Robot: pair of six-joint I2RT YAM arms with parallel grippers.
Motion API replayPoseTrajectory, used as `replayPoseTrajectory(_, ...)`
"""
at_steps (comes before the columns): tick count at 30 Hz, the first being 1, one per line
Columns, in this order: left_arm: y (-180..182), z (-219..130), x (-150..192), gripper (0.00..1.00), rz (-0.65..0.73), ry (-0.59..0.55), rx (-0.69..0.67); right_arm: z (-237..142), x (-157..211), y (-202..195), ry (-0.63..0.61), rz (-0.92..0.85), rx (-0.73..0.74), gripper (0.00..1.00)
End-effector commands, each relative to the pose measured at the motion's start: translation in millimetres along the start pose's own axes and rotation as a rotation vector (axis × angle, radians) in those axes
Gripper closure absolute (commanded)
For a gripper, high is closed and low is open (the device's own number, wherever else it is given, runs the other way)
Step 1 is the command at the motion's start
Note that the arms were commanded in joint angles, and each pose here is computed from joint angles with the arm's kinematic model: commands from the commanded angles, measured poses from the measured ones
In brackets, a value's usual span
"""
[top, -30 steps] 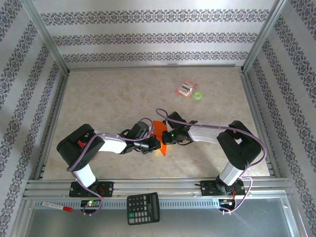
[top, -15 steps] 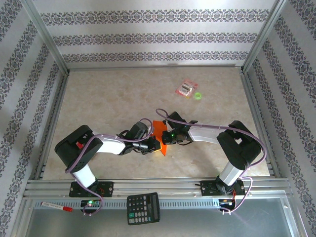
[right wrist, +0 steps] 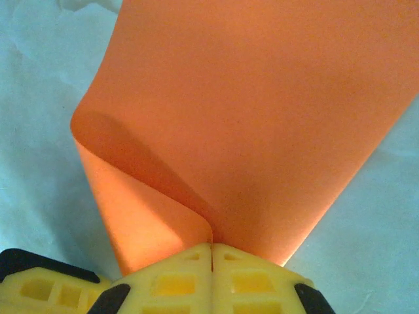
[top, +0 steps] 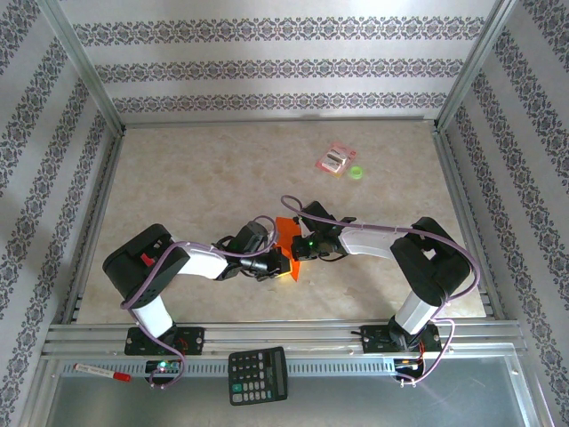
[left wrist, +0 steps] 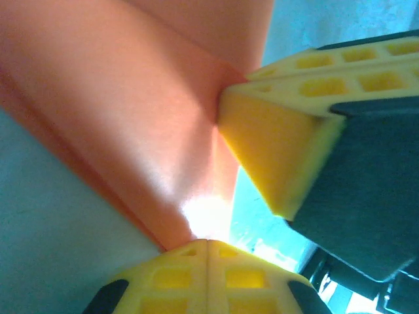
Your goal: Fold a paper plane with a square sheet of paper (pick it up from the middle)
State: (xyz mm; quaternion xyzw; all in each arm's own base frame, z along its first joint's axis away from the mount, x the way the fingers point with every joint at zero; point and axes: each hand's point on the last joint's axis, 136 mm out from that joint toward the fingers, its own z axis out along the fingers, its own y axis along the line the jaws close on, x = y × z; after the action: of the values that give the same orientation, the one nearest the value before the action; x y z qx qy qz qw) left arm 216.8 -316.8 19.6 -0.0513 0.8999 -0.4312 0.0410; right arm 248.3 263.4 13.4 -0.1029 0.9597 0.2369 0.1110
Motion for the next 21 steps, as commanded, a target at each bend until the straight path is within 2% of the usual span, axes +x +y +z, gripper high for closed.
replayPoseTrajectory(1, 19, 1, 9, 1.00, 0.001, 0.027, -0.090, 13, 38, -40, 0.127, 0.030, 0.132, 1.00)
replayPoseTrajectory(5, 21, 0, 14, 1.00, 0.007, 0.046, -0.106, 14, 38, -40, 0.129, 0.031, 0.129, 1.00)
replayPoseTrajectory(10, -8, -8, 4, 0.96, 0.032, 0.007, 0.006, 14, 38, -40, 0.132, 0.029, 0.129, 1.00)
replayPoseTrajectory(14, -20, -20, -8, 0.94, 0.037, -0.035, 0.042, 15, 38, -39, 0.131, 0.029, 0.126, 1.00)
replayPoseTrajectory(21, -14, -25, -29, 0.94, 0.026, -0.061, 0.008, 16, 37, -39, 0.130, 0.031, 0.121, 1.00)
